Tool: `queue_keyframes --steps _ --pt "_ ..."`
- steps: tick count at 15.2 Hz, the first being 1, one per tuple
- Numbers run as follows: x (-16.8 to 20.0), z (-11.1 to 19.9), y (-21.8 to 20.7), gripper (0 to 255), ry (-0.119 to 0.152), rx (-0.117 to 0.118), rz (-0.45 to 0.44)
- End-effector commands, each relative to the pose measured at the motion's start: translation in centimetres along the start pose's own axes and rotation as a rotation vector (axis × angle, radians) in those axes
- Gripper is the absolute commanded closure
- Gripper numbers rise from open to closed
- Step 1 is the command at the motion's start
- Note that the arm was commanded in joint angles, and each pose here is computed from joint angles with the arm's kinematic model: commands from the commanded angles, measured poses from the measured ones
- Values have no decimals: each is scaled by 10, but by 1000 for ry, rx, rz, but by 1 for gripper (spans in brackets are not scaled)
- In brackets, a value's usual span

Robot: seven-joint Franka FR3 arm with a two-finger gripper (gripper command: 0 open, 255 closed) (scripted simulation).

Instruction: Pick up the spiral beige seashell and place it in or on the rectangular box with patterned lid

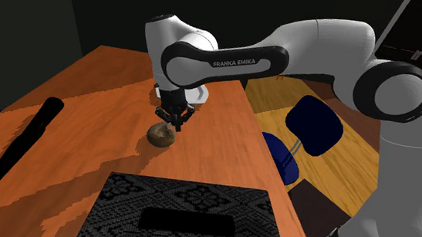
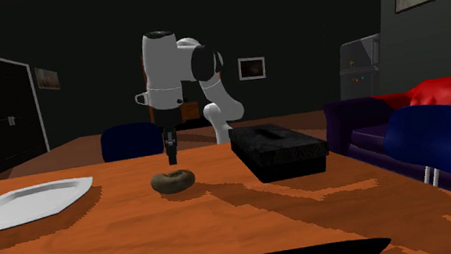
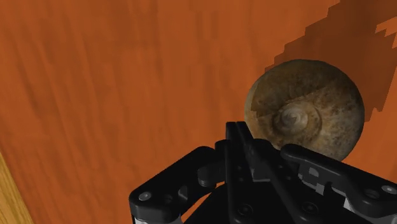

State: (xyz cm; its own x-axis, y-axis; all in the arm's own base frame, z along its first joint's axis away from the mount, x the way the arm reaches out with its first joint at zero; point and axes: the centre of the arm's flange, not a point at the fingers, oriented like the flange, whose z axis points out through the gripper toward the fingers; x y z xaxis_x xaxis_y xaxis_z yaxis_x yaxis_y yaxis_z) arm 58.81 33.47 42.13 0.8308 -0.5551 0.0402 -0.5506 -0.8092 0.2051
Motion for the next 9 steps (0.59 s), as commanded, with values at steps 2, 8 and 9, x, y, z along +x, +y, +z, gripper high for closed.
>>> queue_keyframes --steps 2,8,9 --pt "0 0 0 255 0 0 0" --pt "7 17 55 0 30 210 -218" --pt "21 30 83 0 83 408 -398"
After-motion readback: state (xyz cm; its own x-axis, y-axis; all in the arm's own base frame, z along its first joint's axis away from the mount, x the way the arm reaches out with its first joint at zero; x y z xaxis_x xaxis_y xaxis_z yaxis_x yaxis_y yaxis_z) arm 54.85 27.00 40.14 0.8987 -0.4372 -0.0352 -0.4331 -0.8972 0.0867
